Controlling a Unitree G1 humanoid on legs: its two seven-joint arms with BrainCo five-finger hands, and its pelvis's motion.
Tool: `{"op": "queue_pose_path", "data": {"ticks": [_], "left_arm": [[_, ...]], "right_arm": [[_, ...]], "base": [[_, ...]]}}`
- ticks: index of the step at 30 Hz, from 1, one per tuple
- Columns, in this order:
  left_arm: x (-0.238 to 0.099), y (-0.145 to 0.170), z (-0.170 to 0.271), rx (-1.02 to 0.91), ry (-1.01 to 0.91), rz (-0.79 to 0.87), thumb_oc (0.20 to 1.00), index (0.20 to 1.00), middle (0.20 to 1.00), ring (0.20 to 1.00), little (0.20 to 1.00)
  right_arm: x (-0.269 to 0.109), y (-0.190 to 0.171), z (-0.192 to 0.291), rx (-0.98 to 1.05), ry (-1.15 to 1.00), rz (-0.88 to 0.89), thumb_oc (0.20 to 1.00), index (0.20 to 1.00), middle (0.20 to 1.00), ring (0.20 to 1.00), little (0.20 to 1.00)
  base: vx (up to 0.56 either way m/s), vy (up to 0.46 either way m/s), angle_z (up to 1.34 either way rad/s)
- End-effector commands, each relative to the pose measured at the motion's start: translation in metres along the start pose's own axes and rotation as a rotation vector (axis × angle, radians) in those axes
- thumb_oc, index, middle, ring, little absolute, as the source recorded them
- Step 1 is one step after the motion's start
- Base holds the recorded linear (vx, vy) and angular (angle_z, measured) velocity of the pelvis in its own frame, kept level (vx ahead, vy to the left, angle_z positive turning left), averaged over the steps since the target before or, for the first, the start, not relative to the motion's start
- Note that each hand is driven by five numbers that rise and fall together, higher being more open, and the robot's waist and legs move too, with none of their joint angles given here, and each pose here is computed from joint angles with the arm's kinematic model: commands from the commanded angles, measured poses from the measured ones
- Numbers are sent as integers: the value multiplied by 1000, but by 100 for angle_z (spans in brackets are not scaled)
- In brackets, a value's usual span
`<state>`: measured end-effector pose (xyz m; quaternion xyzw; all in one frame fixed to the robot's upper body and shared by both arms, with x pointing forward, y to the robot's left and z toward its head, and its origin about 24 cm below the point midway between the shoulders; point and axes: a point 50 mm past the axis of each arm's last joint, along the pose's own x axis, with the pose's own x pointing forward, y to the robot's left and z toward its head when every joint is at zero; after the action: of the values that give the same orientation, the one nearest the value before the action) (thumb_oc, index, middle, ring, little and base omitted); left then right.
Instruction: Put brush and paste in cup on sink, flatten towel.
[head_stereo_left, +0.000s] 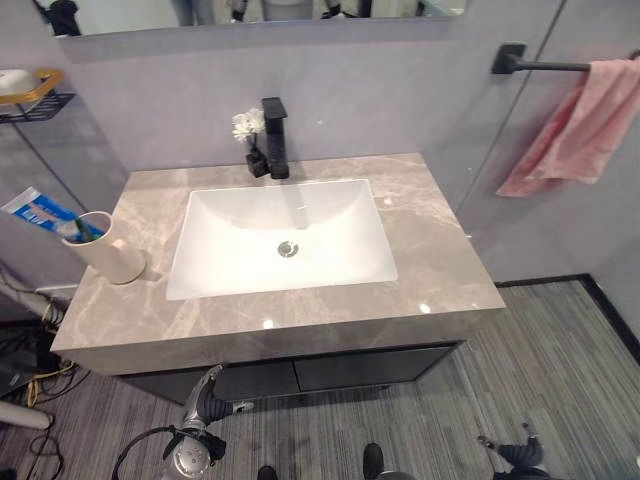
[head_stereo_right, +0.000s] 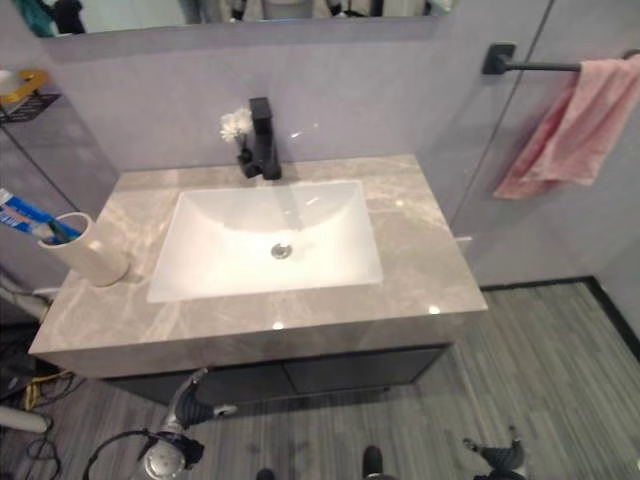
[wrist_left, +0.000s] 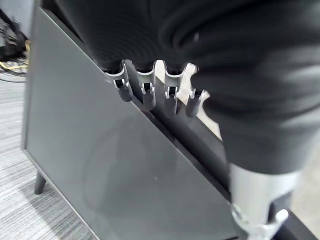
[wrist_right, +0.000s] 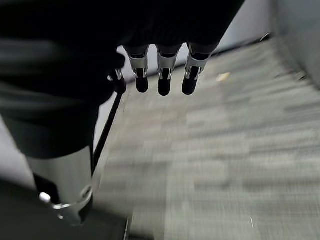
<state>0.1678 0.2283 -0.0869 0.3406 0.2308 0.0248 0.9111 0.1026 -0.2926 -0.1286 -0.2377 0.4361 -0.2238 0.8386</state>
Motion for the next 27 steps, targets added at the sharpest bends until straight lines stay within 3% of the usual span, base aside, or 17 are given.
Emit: {"op": "queue_pose_path", "data": {"ticks": [1, 5, 13, 20, 27], "left_arm": [[14, 19, 22, -45, -95, 64, 1000, 1000, 1000, 1000, 1000], [15, 17, 25, -34, -113, 47, 1000, 1000, 1000, 1000, 1000], [21, 21, 30, -24, -124, 65, 1000, 1000, 1000, 1000, 1000], [11, 25, 26, 21, -153, -15, 1000, 1000, 1000, 1000, 1000], [-21, 68, 14, -87, -178, -73, 1000, 1000, 1000, 1000, 1000]], "right_arm": [[4, 16, 24, -45, -82, 113, 1000, 1000, 1000, 1000, 1000], [-1, 28, 25, -274, -160, 214, 1000, 1000, 1000, 1000, 1000], [-3, 28, 16, -160, -95, 180, 1000, 1000, 1000, 1000, 1000], [-4, 32, 9, -138, -37, 193, 1000, 1000, 1000, 1000, 1000], [-5, 44, 29, -255, -138, 298, 1000, 1000, 1000, 1000, 1000]], "base": [[-89, -83, 26], [-21, -15, 28], [56, 136, 13], [69, 170, 2], [26, 130, -8]]}}
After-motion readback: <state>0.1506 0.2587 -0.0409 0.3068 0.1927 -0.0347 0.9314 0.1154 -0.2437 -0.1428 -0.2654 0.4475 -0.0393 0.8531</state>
